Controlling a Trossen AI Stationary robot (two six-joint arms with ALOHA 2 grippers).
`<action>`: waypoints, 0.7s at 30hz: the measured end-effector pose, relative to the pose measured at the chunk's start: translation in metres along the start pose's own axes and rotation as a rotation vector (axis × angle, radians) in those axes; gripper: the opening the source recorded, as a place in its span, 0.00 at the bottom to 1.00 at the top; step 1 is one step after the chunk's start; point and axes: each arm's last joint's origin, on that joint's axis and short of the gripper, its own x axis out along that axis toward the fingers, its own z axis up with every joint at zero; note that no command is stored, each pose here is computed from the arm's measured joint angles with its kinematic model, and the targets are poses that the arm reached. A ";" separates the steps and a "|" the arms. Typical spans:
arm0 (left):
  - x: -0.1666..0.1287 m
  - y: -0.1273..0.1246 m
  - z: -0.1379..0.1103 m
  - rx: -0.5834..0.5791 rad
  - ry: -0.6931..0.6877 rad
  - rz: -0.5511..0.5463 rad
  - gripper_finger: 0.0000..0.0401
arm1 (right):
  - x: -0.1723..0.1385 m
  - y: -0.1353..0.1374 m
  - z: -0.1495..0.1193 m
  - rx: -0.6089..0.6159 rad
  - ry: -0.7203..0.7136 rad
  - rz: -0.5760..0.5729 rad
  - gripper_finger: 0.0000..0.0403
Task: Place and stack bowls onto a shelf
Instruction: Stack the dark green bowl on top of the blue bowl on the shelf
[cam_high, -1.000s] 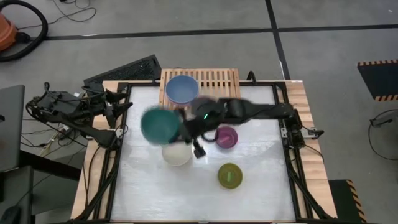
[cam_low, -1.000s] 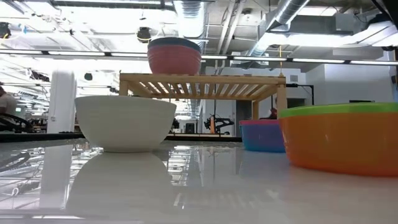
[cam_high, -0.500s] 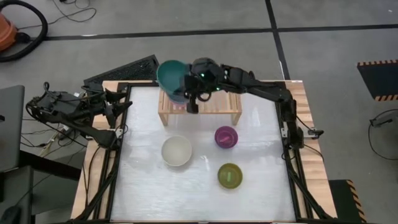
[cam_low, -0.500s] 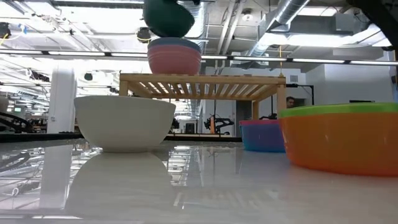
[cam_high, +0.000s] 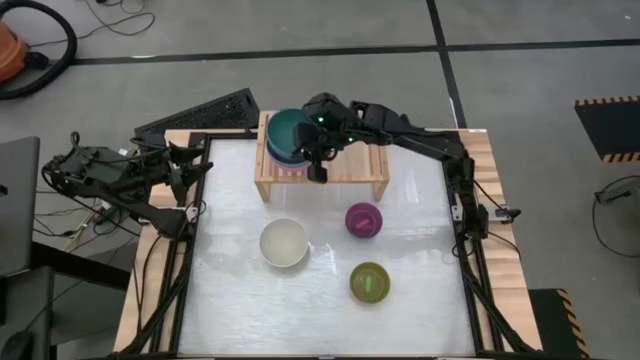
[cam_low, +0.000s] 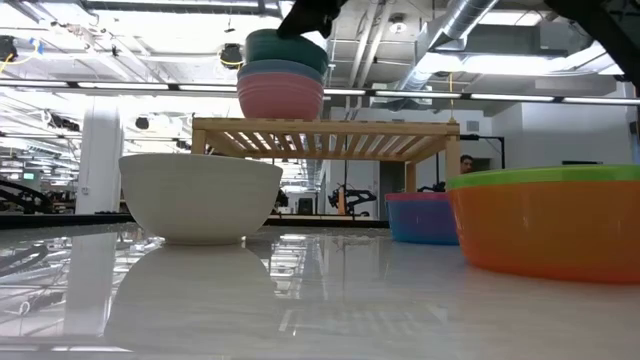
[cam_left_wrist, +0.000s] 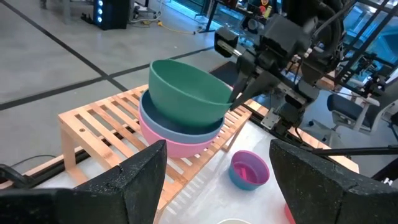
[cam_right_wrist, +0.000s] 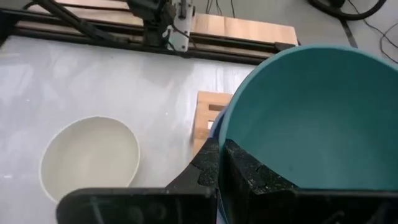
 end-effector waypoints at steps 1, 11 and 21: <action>0.000 0.000 0.000 0.000 0.000 0.001 0.67 | 0.000 0.000 0.000 0.001 0.000 0.003 0.07; 0.000 0.000 0.000 -0.006 0.000 0.000 0.67 | -0.001 -0.001 0.000 -0.001 0.002 0.004 0.07; 0.000 0.000 0.000 -0.016 0.000 0.000 0.67 | 0.000 -0.001 0.000 -0.017 -0.004 0.001 0.12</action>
